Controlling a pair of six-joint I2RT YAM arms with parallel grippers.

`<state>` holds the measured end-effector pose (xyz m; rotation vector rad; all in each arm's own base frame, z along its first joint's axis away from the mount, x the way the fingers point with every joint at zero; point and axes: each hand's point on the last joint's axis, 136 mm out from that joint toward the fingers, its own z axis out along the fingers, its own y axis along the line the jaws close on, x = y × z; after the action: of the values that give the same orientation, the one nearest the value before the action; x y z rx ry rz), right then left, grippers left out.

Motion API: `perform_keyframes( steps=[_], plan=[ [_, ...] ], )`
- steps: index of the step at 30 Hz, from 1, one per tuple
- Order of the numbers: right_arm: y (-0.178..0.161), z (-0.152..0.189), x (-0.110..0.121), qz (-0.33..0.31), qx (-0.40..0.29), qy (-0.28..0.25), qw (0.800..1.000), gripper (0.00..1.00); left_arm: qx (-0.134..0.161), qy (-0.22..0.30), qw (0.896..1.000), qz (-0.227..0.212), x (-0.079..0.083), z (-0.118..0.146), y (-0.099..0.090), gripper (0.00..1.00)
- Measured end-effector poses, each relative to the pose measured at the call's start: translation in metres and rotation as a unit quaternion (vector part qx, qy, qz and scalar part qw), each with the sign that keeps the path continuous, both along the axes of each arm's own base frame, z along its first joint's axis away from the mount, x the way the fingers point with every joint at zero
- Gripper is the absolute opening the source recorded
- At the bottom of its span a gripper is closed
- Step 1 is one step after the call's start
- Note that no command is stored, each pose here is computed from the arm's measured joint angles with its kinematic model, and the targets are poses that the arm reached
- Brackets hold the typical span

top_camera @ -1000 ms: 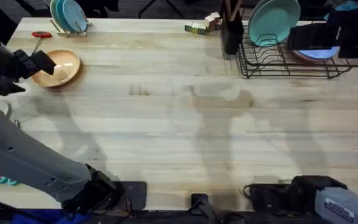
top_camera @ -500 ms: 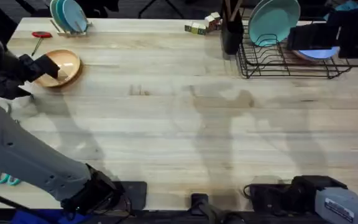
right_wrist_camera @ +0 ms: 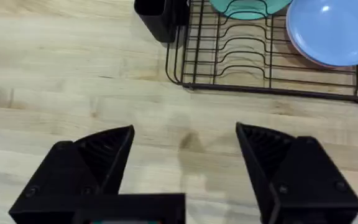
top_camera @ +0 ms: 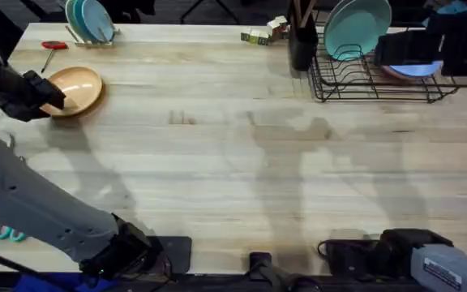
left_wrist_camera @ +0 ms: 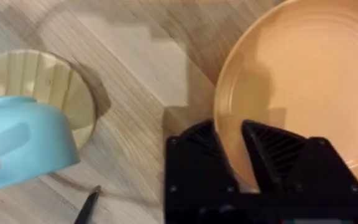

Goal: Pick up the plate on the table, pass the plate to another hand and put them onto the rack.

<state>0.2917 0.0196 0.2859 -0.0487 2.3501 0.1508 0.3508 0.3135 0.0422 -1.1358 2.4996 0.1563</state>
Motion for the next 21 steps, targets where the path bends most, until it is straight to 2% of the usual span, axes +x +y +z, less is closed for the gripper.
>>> perform_keyframes(
  steps=[5,15,21],
  plan=[
    [0.000,0.000,0.000,0.000,0.000,0.000,1.000,0.993,0.002,-0.005,1.000,0.004,0.002,0.004,0.002,0.061],
    [0.000,0.000,0.000,0.000,0.000,-0.001,1.000,0.993,-0.010,0.013,1.000,0.006,-0.004,0.006,-0.002,0.040],
    [0.000,0.001,0.001,0.000,0.000,-0.002,1.000,0.993,-0.020,0.029,0.999,-0.001,-0.004,0.019,-0.008,0.038]
  ],
)
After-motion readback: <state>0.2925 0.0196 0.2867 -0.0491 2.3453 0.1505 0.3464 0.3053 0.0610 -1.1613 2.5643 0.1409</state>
